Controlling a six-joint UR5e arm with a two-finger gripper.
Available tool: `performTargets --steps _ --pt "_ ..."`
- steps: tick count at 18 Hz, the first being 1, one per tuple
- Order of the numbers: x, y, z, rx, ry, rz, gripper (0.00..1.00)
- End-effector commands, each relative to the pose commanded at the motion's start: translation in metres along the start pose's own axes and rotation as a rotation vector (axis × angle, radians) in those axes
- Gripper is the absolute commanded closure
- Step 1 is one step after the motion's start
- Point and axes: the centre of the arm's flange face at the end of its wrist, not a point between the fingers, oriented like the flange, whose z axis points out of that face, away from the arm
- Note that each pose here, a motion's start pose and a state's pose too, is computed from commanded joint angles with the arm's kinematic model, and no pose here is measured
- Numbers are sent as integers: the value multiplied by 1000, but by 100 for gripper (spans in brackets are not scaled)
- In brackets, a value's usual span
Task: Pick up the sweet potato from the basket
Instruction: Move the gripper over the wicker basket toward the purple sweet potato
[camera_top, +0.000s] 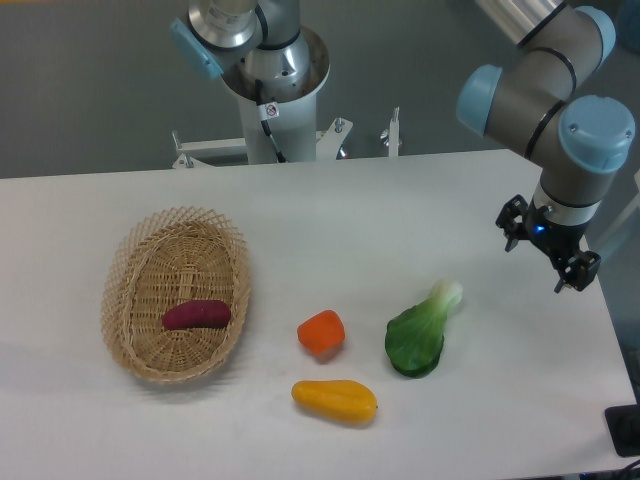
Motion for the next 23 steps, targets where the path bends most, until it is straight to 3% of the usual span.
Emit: performTargets --steps 8,11,16,23 --pt "9 -17 -6 68 -1 -51 0" --pt "20 -43 -6 89 11 -93 0" --pt "42 -118 -12 148 29 -188 0" --pt "96 -244 -9 156 75 -164 0"
